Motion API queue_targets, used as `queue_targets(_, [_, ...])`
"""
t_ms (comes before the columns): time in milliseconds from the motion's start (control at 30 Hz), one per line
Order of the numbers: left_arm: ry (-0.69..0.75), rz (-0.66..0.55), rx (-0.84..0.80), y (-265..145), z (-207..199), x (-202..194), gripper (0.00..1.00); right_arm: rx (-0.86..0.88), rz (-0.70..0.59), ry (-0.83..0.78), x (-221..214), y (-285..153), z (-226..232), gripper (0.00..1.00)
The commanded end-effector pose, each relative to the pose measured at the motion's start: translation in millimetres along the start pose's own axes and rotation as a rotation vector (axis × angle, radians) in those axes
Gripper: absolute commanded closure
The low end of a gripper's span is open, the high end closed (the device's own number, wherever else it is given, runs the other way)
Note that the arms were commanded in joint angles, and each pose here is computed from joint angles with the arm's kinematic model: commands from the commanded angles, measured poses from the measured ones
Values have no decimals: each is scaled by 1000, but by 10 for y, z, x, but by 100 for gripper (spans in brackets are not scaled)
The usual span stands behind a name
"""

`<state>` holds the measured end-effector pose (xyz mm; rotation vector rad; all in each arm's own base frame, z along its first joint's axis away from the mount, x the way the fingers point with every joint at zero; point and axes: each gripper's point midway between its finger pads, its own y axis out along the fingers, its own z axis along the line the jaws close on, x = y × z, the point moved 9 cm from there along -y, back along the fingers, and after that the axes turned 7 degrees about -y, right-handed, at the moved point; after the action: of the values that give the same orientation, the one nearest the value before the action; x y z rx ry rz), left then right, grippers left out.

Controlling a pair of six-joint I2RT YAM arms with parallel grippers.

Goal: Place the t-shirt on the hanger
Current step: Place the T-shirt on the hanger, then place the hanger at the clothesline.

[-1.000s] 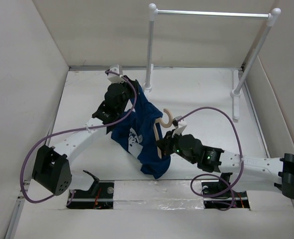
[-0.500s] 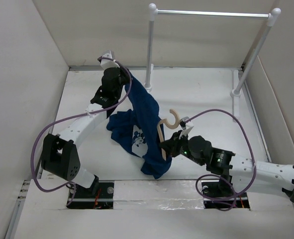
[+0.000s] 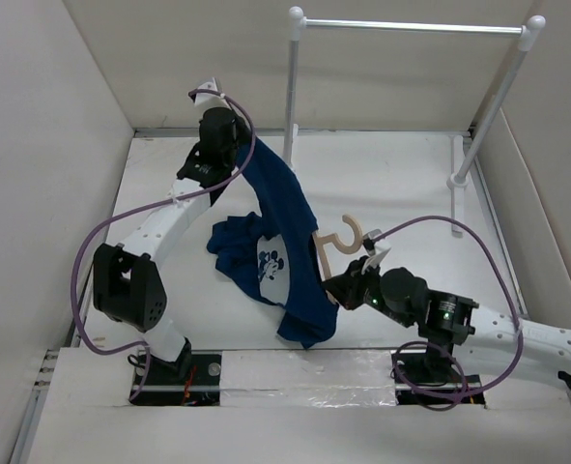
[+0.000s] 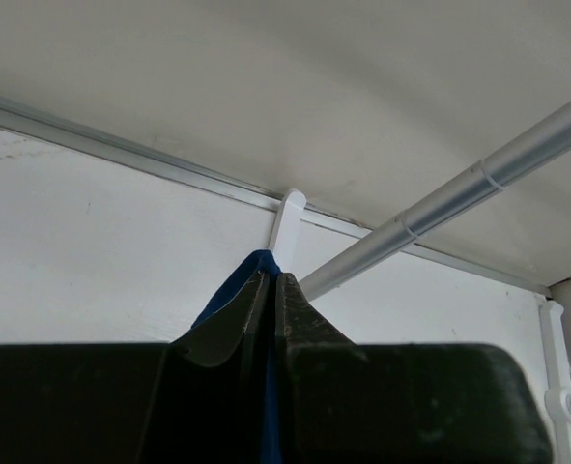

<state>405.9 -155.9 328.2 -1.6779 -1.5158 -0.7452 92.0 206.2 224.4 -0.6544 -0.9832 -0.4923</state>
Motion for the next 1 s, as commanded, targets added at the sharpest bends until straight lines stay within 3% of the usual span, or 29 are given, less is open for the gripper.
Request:
queue_targets(0, [16, -112, 8, -15, -132, 420, 100, 47, -68, -2, 316, -244, 175, 100])
queue_targets(167, [4, -107, -32, -43, -204, 559, 100, -42, -140, -5, 693, -598, 155, 100])
queue_targets(467, [-55, -114, -146, -260, -433, 885, 100, -20, -323, -45, 1685, -1171, 354, 100])
queue_targets(733, [-92, -67, -157, -351, -330, 513, 100, -40, -409, -28, 1959, -1420, 328, 100])
queue_targets(833, [-137, -51, -203, -463, -326, 349, 99, -138, -390, -47, 1979, -1346, 295, 100])
queue_targets(867, [-154, -34, -228, -503, -314, 304, 95, -181, -385, -55, 1972, -1323, 267, 100])
queue_targets(900, [-164, -20, -230, -530, -205, 156, 83, -210, -383, -64, 1970, -1288, 250, 100])
queue_targets(967, [-208, -17, -269, -728, -155, 158, 74, -282, -367, -87, 1984, -1189, 204, 100])
